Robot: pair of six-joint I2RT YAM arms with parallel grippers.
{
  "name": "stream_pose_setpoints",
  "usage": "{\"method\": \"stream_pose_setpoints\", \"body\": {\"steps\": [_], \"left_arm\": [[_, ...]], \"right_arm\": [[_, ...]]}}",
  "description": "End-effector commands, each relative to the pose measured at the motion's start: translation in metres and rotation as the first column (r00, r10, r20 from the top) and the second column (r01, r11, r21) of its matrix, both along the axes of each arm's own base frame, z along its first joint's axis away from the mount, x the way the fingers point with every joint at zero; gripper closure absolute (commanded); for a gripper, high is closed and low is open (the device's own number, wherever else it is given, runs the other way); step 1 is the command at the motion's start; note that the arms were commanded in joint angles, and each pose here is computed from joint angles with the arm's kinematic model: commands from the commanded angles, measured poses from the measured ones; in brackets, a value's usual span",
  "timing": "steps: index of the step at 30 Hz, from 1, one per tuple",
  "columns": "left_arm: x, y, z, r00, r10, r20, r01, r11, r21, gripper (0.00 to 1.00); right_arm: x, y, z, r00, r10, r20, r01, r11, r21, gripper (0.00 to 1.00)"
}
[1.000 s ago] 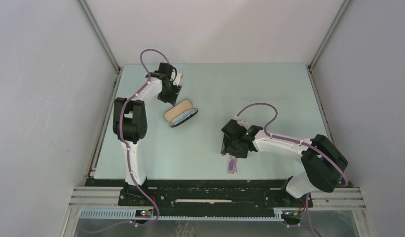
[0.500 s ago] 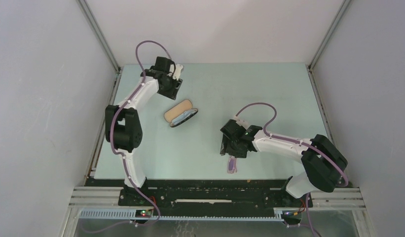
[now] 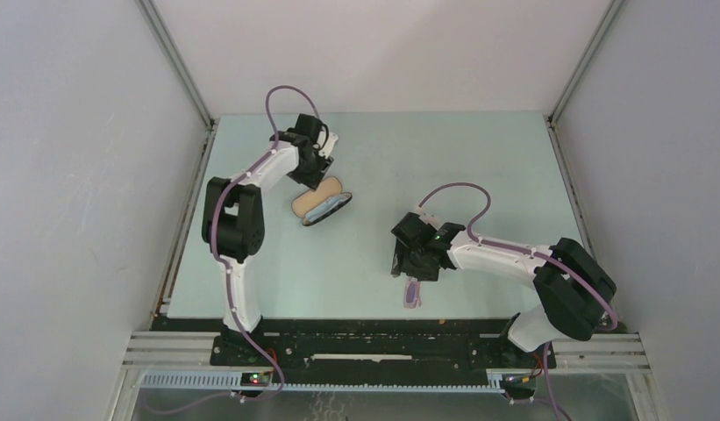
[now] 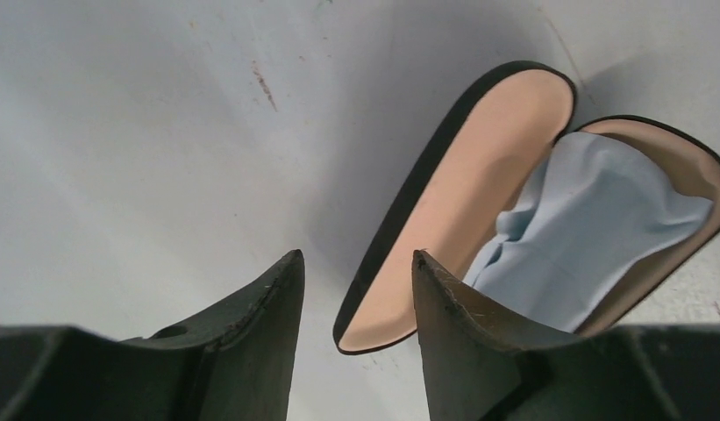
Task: Organize the sunglasses
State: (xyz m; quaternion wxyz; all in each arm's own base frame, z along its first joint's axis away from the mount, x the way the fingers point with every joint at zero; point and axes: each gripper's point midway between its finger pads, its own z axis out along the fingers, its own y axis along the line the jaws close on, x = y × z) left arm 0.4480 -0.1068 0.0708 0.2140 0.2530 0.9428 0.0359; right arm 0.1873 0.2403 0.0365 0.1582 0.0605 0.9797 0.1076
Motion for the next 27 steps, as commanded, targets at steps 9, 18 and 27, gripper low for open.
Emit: {"method": "stream_pose_setpoints", "body": {"steps": [9,18,27], "left_arm": [[0.005,0.011,-0.021,1.000,0.020,0.001,-0.020,0.998,0.056,0.57],[0.001,0.007,-0.023,0.999,0.020,-0.024,-0.019,0.999,0.038,0.75],[-0.013,-0.006,-0.010,0.998,0.064,-0.021,-0.063,0.998,0.006,0.96]], "right_arm": [[0.007,0.009,0.011,0.999,0.011,0.038,-0.012,1.000,0.016,0.29],[0.009,0.011,0.014,0.999,0.012,0.042,-0.013,1.000,0.022,0.29],[0.015,0.007,0.022,0.998,-0.002,0.067,0.000,1.000,0.023,0.29]]}}
